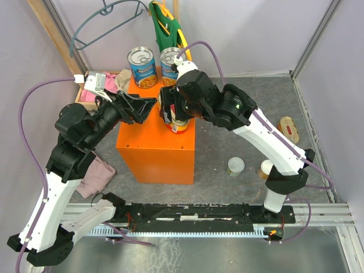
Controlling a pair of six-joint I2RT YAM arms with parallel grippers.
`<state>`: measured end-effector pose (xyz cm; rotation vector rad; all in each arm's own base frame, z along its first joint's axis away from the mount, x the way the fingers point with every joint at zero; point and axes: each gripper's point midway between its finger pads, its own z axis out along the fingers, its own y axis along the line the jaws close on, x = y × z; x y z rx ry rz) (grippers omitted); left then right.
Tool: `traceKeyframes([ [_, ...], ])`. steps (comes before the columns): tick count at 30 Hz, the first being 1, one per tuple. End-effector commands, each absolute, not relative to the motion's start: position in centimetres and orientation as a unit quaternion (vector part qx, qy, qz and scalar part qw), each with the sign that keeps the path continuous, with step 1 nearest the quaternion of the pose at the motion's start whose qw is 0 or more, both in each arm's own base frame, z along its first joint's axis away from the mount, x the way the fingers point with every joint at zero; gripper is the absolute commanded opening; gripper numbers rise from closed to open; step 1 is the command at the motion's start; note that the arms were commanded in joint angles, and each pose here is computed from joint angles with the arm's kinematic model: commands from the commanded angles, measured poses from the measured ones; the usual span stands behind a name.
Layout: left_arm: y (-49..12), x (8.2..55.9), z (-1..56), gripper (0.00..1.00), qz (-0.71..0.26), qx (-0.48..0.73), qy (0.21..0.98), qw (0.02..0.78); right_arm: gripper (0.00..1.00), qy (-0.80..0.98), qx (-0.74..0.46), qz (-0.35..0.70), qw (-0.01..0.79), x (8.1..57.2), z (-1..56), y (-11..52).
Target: Place and organize the canned foods onto the counter
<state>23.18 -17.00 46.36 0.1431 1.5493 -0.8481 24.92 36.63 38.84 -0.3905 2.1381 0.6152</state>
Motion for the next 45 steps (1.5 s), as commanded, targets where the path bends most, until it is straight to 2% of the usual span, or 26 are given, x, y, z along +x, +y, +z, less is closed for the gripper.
traceKeyframes([
  [1,-16.7,23.1,47.4,0.89,-0.368,0.066,0.661,0.65,0.85,0.858,-0.161,0.237,0.427,24.7,38.5,36.5],
  [5,-16.6,23.1,47.5,0.9,-0.366,0.064,0.66,0.652,0.87,0.856,-0.16,0.239,0.429,24.8,38.6,36.7],
  [8,-16.5,23.1,47.4,0.9,-0.366,0.064,0.661,0.652,1.0,0.855,-0.16,0.238,0.432,24.8,38.7,36.8],
  [32,-15.9,24.1,47.3,0.91,-0.343,0.044,0.668,0.659,0.99,0.816,-0.165,0.223,0.507,24.9,43.4,34.9],
  [45,-16.7,25.1,46.2,0.9,-0.342,0.047,0.686,0.641,0.89,0.794,-0.145,0.219,0.548,24.7,46.2,32.0],
])
